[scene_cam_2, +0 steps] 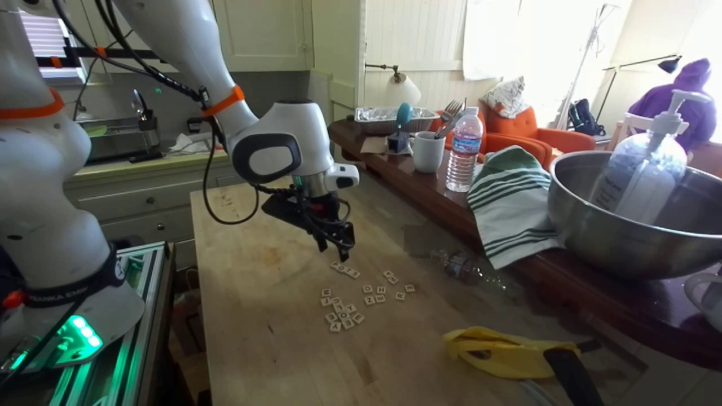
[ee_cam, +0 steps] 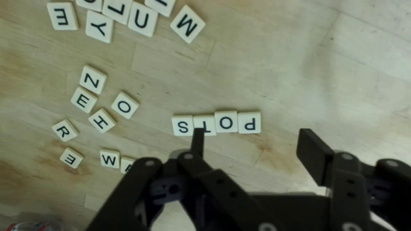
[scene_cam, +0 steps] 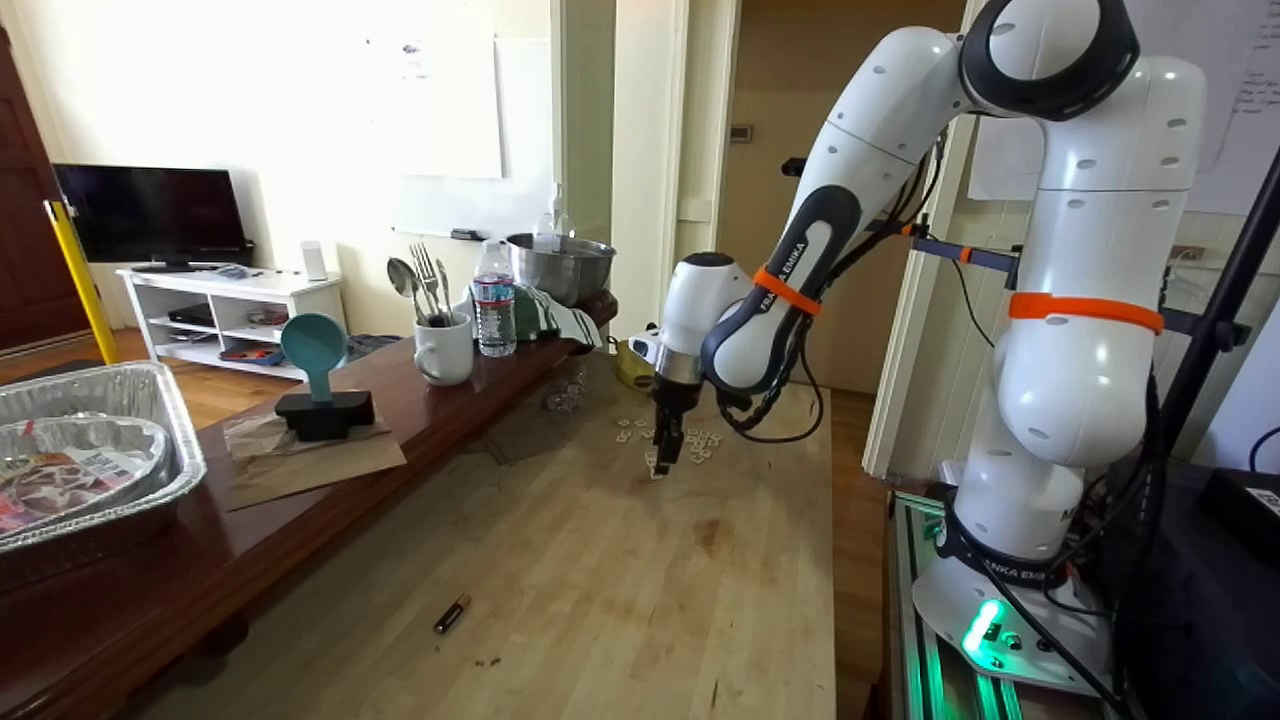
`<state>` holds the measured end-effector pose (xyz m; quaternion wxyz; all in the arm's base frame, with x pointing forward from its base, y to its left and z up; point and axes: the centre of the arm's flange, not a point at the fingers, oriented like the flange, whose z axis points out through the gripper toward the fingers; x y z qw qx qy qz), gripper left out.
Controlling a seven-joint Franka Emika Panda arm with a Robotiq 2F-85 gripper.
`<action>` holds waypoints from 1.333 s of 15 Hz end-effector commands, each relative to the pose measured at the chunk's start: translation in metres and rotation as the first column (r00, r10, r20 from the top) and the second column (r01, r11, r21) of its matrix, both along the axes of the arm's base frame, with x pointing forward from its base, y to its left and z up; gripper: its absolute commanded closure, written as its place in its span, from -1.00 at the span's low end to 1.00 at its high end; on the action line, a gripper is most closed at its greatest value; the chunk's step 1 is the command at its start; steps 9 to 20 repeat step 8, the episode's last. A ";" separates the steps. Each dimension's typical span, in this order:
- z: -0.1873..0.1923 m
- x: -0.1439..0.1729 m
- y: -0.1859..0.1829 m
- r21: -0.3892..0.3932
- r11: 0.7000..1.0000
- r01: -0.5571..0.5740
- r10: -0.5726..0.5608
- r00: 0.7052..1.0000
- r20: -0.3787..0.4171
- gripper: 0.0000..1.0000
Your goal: Move the objects on the table
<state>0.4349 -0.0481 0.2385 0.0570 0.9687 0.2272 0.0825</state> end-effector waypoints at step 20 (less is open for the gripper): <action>0.006 -0.003 -0.013 -0.012 1.000 0.000 0.000 0.999 -0.038 -0.98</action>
